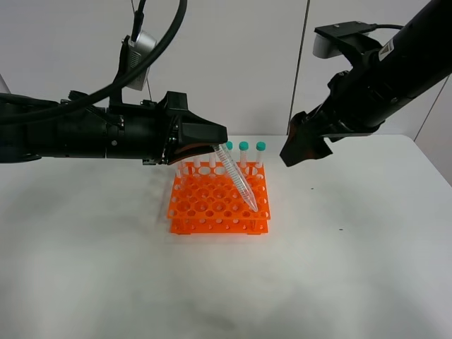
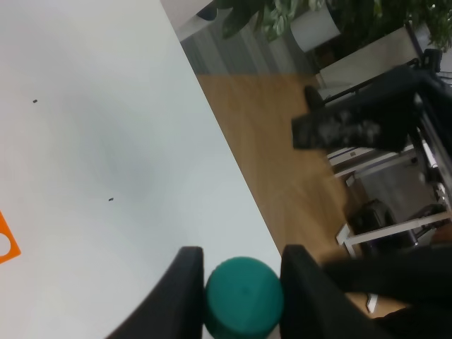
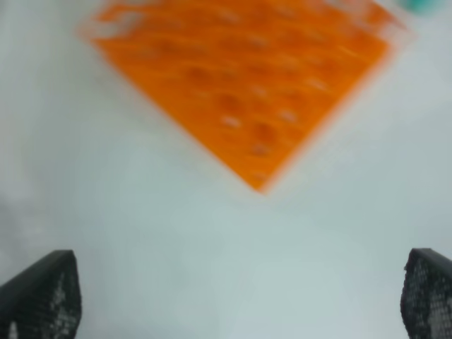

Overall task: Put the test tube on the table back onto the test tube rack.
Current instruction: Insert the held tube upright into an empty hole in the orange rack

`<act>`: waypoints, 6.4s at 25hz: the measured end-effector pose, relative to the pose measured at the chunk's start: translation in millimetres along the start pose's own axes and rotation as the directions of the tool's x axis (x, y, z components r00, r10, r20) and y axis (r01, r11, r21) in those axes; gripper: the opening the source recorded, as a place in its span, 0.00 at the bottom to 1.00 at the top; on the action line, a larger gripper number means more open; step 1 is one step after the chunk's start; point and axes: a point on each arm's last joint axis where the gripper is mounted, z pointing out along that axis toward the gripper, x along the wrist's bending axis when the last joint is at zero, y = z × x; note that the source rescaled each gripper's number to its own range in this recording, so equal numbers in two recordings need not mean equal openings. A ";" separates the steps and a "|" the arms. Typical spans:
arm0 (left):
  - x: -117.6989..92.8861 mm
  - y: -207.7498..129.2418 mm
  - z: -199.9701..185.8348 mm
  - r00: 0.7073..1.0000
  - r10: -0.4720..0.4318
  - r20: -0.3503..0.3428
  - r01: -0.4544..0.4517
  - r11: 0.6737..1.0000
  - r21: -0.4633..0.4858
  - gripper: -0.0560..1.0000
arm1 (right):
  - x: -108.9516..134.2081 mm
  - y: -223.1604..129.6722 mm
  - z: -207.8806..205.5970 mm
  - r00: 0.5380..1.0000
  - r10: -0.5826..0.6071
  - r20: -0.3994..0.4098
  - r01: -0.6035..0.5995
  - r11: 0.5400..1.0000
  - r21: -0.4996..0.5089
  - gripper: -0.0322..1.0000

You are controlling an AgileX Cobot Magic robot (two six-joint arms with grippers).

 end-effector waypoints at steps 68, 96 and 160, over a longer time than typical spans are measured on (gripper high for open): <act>1.8 0.9 0.0 1.000 0.000 -0.020 0.000 1.000 -0.010 0.06 | 55.5 -283.6 -96.1 0.847 0.443 0.295 -0.183 0.763 -0.620 1.00; -25.4 23.4 -104.1 0.649 0.495 -0.578 -0.683 0.713 -0.156 0.06 | 55.4 -283.5 -96.1 0.847 0.443 0.295 -0.183 0.763 -0.620 1.00; 68.4 32.4 82.2 0.713 0.456 -0.532 -0.599 0.791 -0.124 0.06 | 56.5 -283.0 -95.8 0.852 0.444 0.278 -0.191 0.758 -0.623 1.00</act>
